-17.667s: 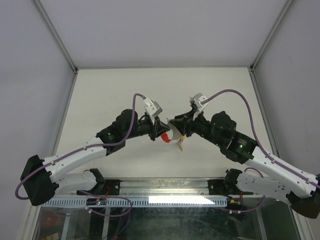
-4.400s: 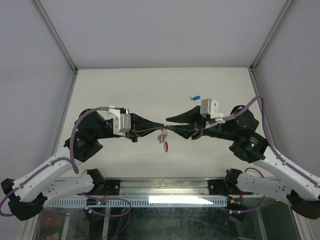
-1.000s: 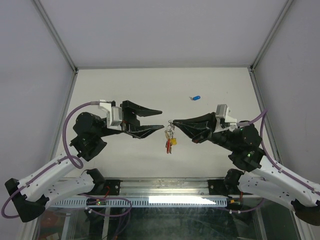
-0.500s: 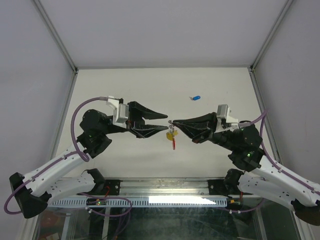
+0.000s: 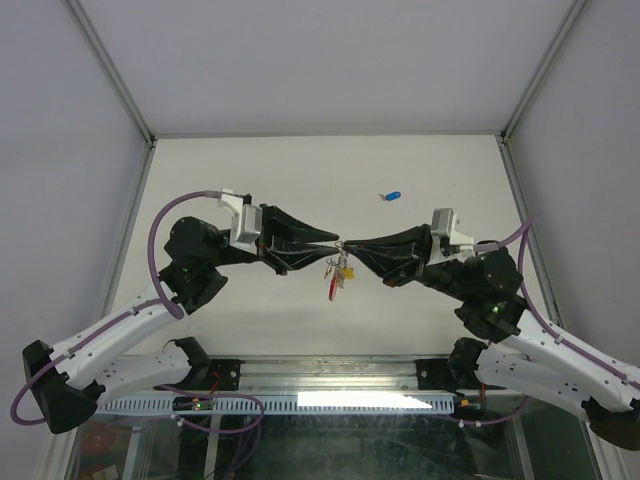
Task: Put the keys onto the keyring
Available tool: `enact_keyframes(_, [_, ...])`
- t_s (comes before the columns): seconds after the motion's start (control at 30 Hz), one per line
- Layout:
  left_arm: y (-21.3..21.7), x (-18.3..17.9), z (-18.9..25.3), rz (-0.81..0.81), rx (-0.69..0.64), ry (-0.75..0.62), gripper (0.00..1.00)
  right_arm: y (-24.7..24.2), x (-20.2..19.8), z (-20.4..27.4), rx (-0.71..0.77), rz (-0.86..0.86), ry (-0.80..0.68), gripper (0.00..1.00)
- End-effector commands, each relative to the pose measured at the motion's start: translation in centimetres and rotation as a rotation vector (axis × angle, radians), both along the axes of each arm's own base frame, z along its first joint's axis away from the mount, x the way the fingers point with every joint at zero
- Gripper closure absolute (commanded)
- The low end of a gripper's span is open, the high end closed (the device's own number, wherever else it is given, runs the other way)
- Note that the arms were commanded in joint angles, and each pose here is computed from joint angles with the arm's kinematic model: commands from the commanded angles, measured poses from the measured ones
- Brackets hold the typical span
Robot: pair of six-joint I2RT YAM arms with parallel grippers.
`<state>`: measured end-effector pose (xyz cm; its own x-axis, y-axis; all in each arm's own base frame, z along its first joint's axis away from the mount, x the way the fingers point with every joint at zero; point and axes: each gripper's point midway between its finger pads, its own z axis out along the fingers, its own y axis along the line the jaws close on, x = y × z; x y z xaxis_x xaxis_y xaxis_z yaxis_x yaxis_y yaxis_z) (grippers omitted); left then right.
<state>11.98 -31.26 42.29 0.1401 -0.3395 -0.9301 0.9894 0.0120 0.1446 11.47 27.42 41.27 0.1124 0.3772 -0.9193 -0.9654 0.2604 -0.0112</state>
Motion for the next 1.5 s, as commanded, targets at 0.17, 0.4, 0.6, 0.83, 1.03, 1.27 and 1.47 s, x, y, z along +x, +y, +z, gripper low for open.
enact_keyframes(0.17, [0.1,-0.6,0.9,-0.038,-0.021,-0.032,0.81,-0.6,-1.0,2.7,0.087,0.026,-0.056,1.00])
enact_keyframes(0.4, [0.1,-0.5,1.1,-0.034,-0.024,-0.049,0.97,-0.3,-0.9,2.3,0.069,0.034,-0.051,1.00])
enact_keyframes(0.6, [0.1,0.1,1.3,0.005,-0.023,-0.057,1.00,-0.2,-1.0,2.0,0.044,0.036,-0.043,1.00])
enact_keyframes(0.83, [0.3,-0.3,1.3,-0.004,-0.018,-0.090,1.00,-0.6,-1.3,1.9,0.001,0.036,-0.013,1.00])
enact_keyframes(1.03, [0.3,-0.9,1.2,-0.035,-0.009,-0.106,1.00,-0.5,-1.7,1.2,-0.075,0.049,-0.060,0.78])
enact_keyframes(1.27, [0.3,-1.3,1.2,-0.057,-0.004,-0.114,1.00,-0.1,-1.7,0.8,-0.109,0.062,-0.058,0.75])
enact_keyframes(1.47, [0.3,-1.6,1.1,-0.073,0.002,-0.121,1.00,0.2,-1.6,0.6,-0.121,0.067,-0.056,0.77])
